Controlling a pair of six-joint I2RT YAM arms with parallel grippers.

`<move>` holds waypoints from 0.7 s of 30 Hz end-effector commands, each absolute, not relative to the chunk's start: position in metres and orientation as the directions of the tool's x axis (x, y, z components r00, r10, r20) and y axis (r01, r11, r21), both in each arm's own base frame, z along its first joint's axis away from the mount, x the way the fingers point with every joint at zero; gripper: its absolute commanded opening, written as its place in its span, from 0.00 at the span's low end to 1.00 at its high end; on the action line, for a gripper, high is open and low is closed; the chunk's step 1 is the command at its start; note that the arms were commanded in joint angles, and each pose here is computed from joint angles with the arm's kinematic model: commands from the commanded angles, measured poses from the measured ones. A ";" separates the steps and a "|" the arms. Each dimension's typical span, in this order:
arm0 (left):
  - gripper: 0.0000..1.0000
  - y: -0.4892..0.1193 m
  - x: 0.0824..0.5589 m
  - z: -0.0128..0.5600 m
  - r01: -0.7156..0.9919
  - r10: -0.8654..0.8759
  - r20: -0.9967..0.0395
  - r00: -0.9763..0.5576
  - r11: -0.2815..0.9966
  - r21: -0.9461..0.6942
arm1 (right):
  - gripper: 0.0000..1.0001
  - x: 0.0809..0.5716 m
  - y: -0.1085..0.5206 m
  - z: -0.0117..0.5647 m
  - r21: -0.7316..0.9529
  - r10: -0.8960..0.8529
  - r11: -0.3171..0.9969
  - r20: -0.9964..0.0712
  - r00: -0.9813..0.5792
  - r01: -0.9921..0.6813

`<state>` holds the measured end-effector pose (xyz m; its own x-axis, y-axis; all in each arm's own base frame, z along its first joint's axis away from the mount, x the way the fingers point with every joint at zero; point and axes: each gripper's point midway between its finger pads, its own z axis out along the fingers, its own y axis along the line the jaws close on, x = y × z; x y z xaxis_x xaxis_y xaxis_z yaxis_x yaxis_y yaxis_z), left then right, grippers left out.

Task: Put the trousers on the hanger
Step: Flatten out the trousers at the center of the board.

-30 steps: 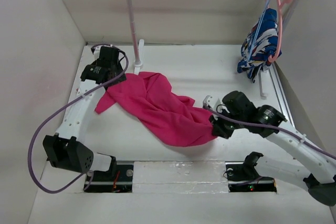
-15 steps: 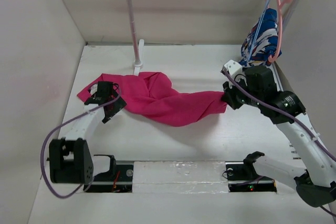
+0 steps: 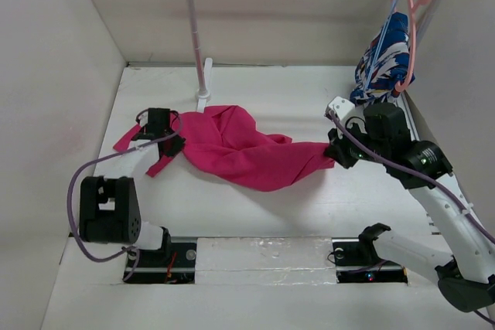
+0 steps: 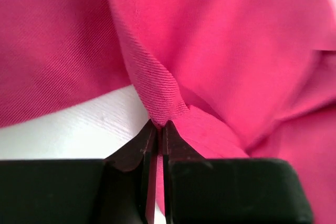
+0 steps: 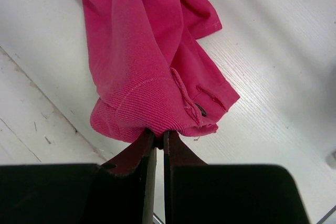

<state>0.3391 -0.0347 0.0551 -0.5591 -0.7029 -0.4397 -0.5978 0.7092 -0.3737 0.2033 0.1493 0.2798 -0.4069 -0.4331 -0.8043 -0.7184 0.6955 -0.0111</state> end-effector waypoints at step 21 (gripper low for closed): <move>0.00 0.006 0.325 0.368 -0.434 -0.393 -0.822 -0.413 0.878 -0.202 | 0.00 0.270 0.104 0.329 -0.221 -0.448 0.810 -0.832 -0.329 -0.544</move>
<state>0.2606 0.0150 0.4807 -0.0416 -0.5161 -0.8555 -0.3469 0.8105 -0.4720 0.2419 0.1125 0.3429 -0.3065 -0.4409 -0.8436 -0.5989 0.7782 -0.1892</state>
